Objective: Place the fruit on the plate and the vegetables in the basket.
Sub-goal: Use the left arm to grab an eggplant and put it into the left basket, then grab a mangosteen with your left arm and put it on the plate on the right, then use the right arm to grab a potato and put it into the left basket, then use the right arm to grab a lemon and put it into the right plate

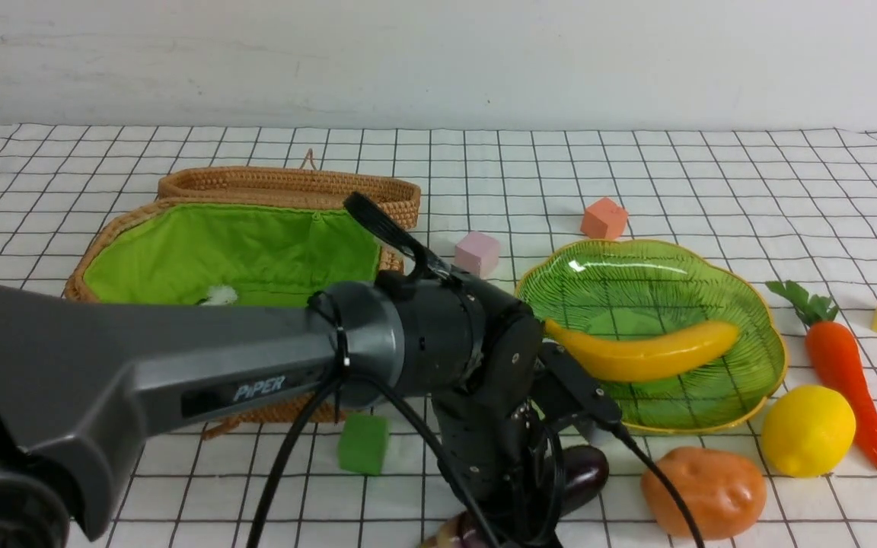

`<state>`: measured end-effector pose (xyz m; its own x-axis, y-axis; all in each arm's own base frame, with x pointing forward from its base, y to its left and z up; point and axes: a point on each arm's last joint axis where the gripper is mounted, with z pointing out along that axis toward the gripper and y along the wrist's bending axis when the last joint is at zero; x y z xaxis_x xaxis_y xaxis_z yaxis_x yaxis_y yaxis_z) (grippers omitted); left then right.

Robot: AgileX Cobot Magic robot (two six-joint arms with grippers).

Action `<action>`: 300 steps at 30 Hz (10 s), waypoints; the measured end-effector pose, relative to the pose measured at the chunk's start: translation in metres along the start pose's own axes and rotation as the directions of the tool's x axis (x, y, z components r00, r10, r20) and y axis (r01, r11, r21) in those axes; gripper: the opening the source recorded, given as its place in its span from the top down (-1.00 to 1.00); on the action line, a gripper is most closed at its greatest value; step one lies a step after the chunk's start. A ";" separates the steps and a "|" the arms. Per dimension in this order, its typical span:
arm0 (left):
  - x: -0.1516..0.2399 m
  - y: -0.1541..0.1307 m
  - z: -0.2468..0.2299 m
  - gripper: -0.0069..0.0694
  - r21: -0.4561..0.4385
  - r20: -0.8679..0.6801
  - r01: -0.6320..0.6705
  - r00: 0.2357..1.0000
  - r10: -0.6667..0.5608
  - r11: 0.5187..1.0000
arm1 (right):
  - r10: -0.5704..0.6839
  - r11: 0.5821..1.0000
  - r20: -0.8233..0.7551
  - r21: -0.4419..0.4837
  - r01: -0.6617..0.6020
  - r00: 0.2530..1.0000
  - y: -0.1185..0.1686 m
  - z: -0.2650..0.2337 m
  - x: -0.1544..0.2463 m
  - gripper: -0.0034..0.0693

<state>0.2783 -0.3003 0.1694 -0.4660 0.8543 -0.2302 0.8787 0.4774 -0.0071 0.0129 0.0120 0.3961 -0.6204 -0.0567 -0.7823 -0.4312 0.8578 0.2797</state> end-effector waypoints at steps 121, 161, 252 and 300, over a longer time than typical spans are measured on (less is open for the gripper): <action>-0.125 0.086 -0.016 -0.68 -0.052 0.645 0.145 0.760 -0.077 0.988 | 0.094 0.994 0.139 0.035 -0.099 0.986 -0.004 -0.001 -0.012 0.28; 0.146 -0.043 -0.284 0.85 0.066 0.444 0.329 0.836 -0.323 0.942 | -0.266 0.928 -0.604 0.049 0.368 0.751 -0.030 0.227 -0.054 0.26; 0.275 -0.057 -0.265 0.85 -0.040 0.827 0.590 0.472 -0.304 0.807 | -0.689 0.671 0.191 -0.199 0.715 0.699 0.134 0.450 -0.159 -0.95; 0.260 -0.099 -0.265 0.84 0.069 0.822 0.115 0.556 -0.122 0.991 | 0.741 0.593 -0.074 0.539 -0.598 0.668 -0.195 0.294 -0.026 -0.90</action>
<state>0.0430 -0.0707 0.3677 -0.2805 0.2475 -0.9274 0.8244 0.5569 -0.1007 0.3061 -0.0033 0.1986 -0.7820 0.5598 -0.2740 0.4686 0.8180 0.3337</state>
